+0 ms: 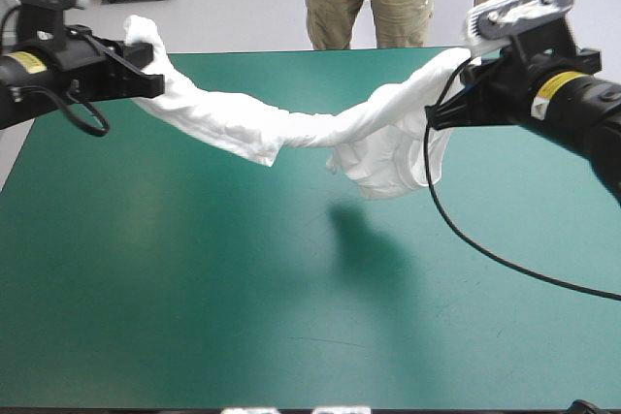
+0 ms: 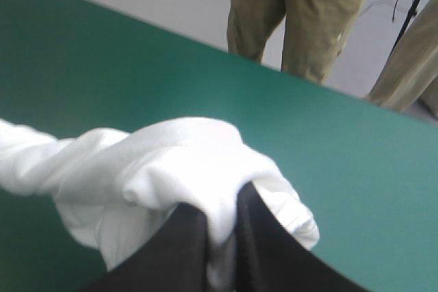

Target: Fold the cloth

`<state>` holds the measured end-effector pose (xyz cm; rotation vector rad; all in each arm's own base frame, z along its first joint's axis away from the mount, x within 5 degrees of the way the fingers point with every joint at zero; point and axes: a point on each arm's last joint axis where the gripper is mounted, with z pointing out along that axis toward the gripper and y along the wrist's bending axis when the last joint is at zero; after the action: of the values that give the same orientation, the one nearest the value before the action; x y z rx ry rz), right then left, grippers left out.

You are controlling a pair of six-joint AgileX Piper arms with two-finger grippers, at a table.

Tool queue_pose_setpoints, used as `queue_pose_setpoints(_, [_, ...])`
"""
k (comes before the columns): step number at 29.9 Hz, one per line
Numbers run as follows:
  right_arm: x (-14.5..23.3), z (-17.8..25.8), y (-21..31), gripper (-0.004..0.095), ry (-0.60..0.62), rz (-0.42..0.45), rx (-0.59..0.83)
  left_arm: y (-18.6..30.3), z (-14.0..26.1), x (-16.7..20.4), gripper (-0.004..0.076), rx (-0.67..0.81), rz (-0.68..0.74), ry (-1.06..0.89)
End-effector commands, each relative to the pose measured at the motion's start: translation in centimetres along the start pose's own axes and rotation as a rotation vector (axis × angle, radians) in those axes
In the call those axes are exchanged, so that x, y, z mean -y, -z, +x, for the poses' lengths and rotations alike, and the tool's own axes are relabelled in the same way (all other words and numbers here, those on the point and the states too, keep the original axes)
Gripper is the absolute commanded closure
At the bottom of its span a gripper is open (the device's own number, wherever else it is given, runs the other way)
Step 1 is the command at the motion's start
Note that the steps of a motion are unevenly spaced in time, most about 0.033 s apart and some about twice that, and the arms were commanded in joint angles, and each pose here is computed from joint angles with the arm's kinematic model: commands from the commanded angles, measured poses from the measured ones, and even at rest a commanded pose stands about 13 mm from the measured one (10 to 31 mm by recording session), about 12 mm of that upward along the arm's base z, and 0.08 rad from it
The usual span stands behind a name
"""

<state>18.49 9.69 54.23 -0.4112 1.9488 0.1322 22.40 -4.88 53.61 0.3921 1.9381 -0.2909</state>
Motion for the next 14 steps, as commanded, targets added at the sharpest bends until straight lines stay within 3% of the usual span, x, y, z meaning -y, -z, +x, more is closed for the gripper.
queue_pose_setpoints(1, [1.5,-3.6,4.6,0.0925,0.014,0.034,0.279,7.4,-3.5,2.1,0.0733,0.321,-0.006,-0.057])
queue_pose_setpoints(8, [2.7,-6.6,10.4,0.0925,0.005,0.029,0.516,15.8,-6.2,4.4,0.0733,0.615,-0.029,-0.139])
queue_pose_setpoints(14, [3.2,-5.5,11.5,0.0925,-0.015,0.033,0.425,17.7,-5.6,5.0,0.0733,0.598,-0.051,-0.182])
